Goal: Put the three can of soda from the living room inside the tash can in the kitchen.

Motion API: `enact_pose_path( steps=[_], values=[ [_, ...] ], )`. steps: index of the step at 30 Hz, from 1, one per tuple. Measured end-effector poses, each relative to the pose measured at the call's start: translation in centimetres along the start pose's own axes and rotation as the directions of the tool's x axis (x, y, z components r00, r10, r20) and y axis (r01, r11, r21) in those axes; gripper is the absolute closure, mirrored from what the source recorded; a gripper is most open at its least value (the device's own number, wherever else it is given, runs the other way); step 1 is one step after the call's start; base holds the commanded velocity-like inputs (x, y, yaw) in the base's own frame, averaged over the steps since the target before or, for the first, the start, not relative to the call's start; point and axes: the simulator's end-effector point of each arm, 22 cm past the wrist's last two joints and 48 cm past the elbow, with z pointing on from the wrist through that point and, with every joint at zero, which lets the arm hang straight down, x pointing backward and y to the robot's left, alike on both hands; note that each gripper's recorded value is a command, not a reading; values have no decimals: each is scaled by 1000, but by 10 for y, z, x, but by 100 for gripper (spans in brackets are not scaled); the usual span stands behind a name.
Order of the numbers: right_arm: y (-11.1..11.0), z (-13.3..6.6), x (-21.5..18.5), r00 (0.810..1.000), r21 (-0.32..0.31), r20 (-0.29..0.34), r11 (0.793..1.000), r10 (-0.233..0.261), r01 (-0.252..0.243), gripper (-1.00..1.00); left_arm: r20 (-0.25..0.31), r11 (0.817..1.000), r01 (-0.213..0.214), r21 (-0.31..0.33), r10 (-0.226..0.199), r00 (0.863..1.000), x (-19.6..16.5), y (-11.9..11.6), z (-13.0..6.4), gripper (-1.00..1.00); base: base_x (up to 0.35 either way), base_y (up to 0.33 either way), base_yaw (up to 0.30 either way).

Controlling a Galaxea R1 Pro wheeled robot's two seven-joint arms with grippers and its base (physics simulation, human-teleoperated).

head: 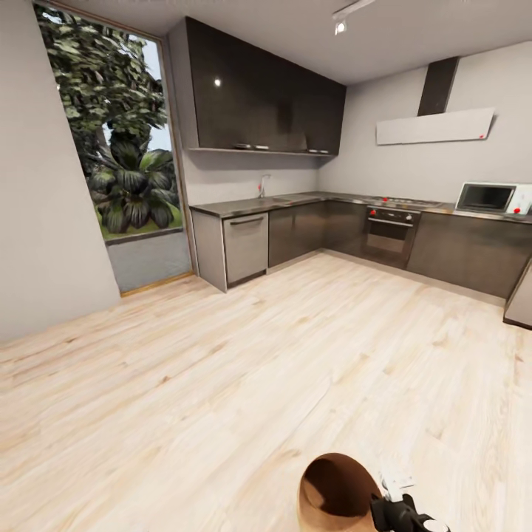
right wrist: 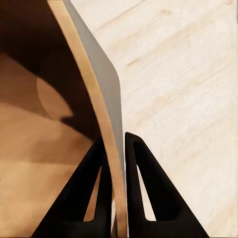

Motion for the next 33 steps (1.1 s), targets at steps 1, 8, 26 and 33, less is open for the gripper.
enact_pose_path(
  steps=[1, 8, 26, 33],
  values=[
    [-2, -3, 3, 1000, 2, 5, 1000, -2, 2, 100, -28, 1000, -6, 4, 6, 1000, 11, 4, 0, -100, 0, 0, 0],
    [-5, -17, -6, 999, 7, 36, 1000, -9, 8, 100, -63, 1000, -13, 7, 14, 998, 14, 9, -8, -100, 0, 0, 0],
    [5, -70, -11, 975, 15, 210, 998, -69, 67, 100, -69, 1000, -16, 7, 16, 998, -12, 9, -27, -100, 0, 0, 0],
    [-8, -87, -13, 972, 43, 231, 999, -38, 28, 100, -68, 1000, -15, 7, 16, 998, -22, 9, -35, -100, 0, 0, 0]
  ],
)
